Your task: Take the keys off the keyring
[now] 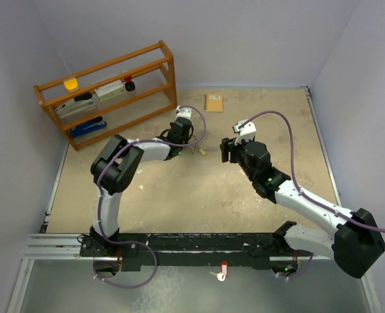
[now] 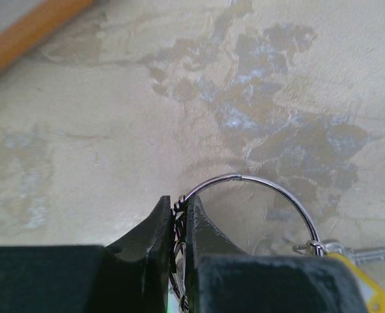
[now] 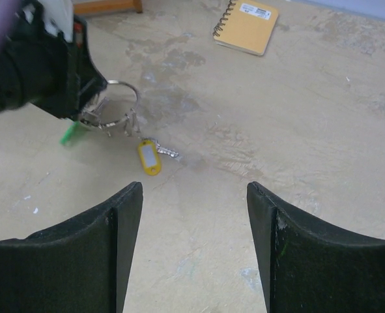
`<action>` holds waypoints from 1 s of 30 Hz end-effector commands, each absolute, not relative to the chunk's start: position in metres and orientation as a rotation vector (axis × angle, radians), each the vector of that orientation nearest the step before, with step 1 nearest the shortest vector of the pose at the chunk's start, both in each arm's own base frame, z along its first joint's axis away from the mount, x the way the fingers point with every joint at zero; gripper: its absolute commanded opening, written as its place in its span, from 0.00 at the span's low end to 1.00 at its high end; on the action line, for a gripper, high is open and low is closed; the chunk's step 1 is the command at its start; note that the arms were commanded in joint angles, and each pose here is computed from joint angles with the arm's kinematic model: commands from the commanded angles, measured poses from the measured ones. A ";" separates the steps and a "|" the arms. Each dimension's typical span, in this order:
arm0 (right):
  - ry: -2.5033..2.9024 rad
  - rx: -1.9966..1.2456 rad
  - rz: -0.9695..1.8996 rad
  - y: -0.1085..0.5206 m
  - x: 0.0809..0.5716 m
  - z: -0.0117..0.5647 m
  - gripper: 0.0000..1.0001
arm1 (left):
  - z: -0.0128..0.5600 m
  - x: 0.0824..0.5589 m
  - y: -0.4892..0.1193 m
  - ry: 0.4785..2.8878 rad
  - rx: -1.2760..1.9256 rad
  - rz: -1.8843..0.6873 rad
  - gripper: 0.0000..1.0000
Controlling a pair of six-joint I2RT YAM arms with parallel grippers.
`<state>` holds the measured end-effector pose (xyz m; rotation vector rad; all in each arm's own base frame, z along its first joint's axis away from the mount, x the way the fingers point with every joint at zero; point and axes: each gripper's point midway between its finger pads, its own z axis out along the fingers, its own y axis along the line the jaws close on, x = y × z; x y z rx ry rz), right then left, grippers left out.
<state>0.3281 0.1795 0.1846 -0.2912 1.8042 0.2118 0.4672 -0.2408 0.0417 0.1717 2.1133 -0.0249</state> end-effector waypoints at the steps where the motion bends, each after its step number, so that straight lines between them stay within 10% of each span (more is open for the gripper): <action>1: 1.776 -0.323 0.237 0.188 0.332 0.192 0.68 | 0.140 0.477 -0.234 1.919 0.127 -0.048 0.00; 30: 1.532 -0.572 0.547 0.241 0.303 0.222 0.68 | 0.320 0.426 -0.250 1.622 0.251 -0.231 0.00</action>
